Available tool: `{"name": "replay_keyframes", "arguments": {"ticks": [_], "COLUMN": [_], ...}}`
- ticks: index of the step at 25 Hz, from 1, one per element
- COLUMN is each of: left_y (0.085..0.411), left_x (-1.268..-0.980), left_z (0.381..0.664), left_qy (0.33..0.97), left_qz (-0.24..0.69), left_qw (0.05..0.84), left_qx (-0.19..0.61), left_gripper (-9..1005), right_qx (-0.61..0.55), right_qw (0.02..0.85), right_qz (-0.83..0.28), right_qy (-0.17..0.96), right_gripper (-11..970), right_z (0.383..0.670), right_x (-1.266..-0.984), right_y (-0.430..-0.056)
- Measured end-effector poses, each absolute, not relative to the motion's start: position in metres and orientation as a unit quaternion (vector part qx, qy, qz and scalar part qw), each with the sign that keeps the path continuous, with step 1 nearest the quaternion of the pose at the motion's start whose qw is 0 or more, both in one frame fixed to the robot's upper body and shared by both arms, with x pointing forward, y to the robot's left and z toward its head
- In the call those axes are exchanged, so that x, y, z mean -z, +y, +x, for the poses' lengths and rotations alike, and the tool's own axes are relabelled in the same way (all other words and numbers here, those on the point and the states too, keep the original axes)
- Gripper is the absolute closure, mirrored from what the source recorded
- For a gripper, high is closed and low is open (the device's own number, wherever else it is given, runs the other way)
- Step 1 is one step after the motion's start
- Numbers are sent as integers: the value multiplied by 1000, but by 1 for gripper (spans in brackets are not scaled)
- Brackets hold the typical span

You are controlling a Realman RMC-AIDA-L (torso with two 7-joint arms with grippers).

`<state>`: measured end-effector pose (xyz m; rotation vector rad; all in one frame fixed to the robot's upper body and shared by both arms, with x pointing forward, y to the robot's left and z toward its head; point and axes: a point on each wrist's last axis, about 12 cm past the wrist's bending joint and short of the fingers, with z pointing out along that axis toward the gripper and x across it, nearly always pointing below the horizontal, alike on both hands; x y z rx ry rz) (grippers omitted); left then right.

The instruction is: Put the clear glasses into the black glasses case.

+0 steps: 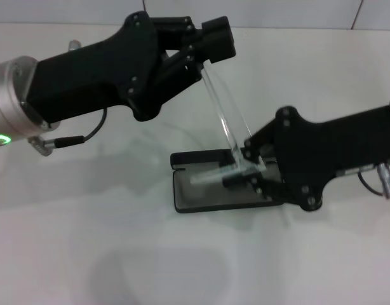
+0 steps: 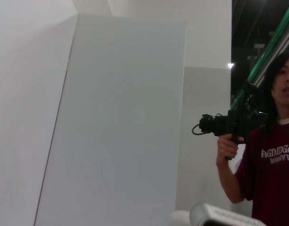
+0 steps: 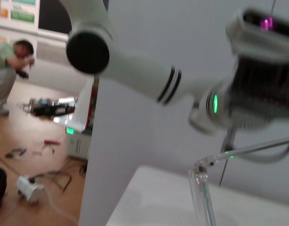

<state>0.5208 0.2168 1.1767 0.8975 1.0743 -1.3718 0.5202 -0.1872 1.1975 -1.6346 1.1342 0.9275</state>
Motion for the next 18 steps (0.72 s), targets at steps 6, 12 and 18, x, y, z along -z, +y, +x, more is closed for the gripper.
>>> {"name": "replay_keyframes", "arguments": {"ticks": [6, 12, 18], "left_y": [214, 211, 209], "left_x": [-1169, -1166, -1165], "left_z": [524, 527, 527], "left_qy": [461, 469, 472], "left_qz": [382, 386, 392], "left_qw": [556, 549, 542], "left_qx": [577, 574, 574], "left_gripper": [907, 908, 909], "right_qx": [-392, -391, -391], "right_qw": [493, 506, 507], "right_qz": [-649, -648, -648], "right_qy": [427, 414, 413], "right_gripper": [846, 846, 845], "right_z": [527, 527, 528], "right_x": [-1210, -1215, -1215], "right_y": [-186, -187, -187]}}
